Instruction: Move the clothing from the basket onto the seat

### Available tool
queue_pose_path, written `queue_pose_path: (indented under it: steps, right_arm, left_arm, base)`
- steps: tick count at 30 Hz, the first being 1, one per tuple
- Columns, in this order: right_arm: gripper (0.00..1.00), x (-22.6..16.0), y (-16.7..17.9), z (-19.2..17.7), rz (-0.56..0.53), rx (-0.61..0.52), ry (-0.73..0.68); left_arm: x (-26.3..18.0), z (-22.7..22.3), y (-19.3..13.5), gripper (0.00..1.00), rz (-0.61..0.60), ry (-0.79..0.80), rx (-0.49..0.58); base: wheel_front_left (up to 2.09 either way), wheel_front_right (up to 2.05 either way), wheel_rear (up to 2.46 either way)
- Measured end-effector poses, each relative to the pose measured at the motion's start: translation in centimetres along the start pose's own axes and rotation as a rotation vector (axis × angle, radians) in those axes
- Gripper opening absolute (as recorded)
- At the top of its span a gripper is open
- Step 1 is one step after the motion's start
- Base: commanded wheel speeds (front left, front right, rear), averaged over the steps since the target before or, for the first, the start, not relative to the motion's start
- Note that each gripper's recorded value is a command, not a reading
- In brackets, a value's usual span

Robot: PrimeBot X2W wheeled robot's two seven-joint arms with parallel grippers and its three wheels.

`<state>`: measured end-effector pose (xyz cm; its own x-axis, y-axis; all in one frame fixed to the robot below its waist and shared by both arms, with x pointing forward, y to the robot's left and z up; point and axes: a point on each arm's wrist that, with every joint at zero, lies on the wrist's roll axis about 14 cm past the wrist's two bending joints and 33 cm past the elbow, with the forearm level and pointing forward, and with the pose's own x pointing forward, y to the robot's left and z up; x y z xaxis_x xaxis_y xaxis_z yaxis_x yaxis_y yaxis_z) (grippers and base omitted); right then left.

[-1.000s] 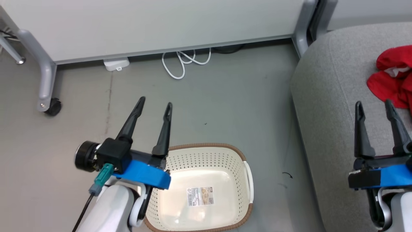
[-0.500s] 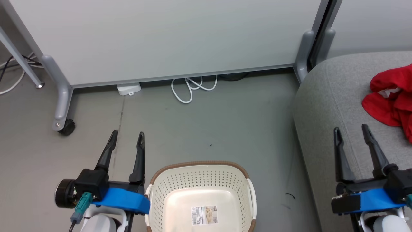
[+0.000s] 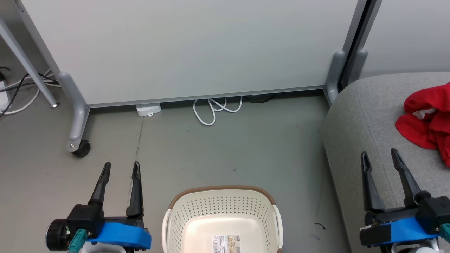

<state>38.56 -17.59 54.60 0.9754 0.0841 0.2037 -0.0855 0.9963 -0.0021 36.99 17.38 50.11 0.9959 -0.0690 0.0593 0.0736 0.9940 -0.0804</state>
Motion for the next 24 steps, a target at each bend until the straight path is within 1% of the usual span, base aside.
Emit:
queue_pose_path:
  steps: [15, 16, 21, 24]
  right_arm:
    - [1.0, -0.8, 0.2, -0.7, 0.0, 0.026, 0.025]
    - [0.0, -0.9, 0.2, -1.0, 0.0, 0.027, 0.034]
    - [0.0, -1.6, 0.2, -2.9, -0.008, 0.042, 0.099]
    - [0.0, -1.8, -0.1, -3.3, -0.03, 0.098, 0.119]
  left_arm:
    - [-0.9, 0.0, 0.3, 1.0, 0.013, -0.002, 0.013]
    - [-1.0, -0.3, 0.3, 0.0, 0.013, 0.009, 0.011]
    - [-2.2, -2.7, 0.3, 0.0, 0.026, 0.088, -0.008]
    - [-2.3, -3.1, 0.6, 0.0, 0.047, 0.107, -0.062]
  base:
    - [0.0, 0.0, 0.0]
    - [0.0, 0.0, 0.0]
    - [0.0, 0.0, 0.0]
    - [0.0, 0.0, 0.0]
